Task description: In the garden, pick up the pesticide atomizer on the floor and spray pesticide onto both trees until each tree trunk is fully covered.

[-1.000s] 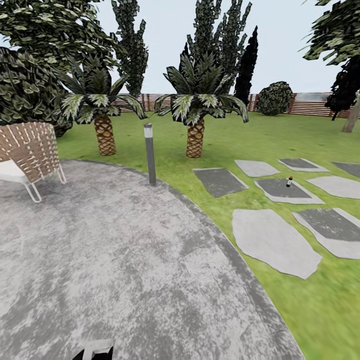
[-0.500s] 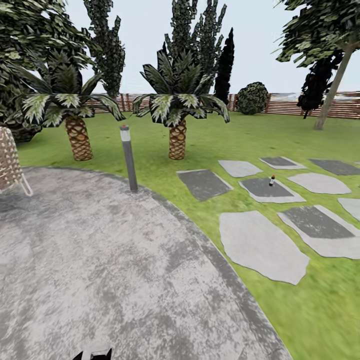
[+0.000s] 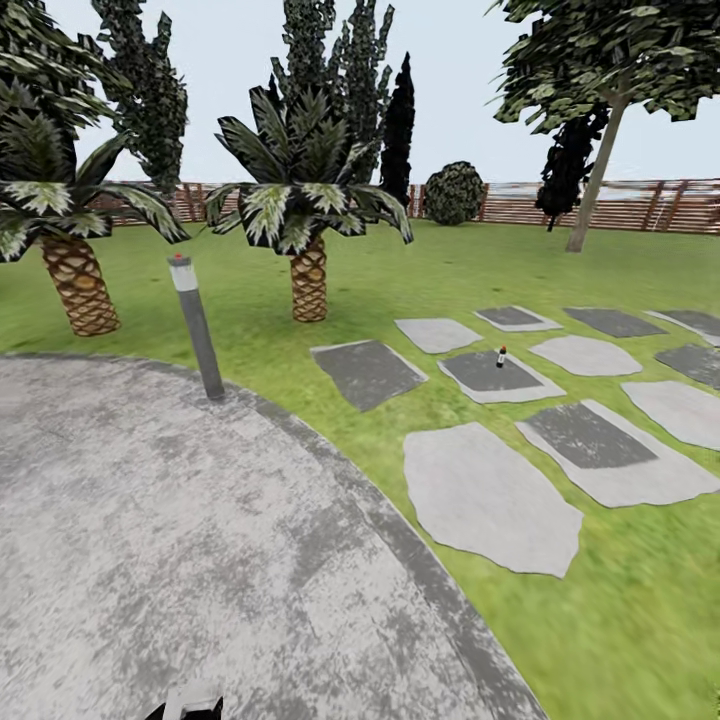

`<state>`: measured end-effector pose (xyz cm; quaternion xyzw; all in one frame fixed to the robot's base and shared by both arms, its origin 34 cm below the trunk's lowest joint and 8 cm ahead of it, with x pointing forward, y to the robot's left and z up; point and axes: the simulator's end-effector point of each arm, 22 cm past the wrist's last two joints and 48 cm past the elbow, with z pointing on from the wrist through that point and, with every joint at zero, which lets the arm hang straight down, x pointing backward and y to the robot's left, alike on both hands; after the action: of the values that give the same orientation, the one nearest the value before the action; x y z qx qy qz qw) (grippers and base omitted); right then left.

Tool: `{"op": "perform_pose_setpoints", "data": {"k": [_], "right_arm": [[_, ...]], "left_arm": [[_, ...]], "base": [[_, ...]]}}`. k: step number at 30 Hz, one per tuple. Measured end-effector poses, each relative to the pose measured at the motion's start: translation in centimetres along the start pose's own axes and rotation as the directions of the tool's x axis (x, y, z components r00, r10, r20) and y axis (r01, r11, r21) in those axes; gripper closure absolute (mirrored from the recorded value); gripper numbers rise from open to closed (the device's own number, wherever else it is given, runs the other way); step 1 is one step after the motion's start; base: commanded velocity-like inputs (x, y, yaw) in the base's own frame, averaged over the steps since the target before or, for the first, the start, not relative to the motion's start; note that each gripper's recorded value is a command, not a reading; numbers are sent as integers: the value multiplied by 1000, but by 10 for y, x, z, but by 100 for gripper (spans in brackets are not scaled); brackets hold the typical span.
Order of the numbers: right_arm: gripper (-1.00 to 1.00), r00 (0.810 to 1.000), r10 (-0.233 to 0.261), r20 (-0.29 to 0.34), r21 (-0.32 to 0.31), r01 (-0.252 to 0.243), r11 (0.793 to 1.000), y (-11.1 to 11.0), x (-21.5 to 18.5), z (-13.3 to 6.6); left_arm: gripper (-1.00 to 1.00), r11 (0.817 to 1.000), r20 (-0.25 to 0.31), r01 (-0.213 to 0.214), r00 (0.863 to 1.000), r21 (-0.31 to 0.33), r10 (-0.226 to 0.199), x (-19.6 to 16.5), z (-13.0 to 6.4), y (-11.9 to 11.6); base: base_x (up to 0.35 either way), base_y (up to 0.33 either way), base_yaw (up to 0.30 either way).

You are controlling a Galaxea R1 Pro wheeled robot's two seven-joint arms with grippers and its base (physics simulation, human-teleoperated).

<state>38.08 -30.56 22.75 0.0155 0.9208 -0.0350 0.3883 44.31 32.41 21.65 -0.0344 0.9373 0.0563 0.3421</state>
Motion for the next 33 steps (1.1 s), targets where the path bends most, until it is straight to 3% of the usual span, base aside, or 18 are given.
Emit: {"op": "perform_pose_setpoints", "data": {"k": [6, 17, 33], "right_arm": [[-100, 1000, 0, -4, -1, 0, 1000, 0, 2, 0], [-100, 1000, -1, -5, -1, 1, 1000, 0, 2, 0], [-100, 1000, -1, -5, -2, 1, 1000, 0, 2, 0]], "left_arm": [[-100, 1000, -5, 0, 1000, 0, 0, 2, 0, 0], [-100, 1000, -6, -1, 1000, 0, 1, 3, 0, 0], [-100, 1000, -6, 0, 1000, -2, 0, 3, 0, 1]], "base": [[328, -147, -174], [306, -188, -9], [316, -144, -250]]}}
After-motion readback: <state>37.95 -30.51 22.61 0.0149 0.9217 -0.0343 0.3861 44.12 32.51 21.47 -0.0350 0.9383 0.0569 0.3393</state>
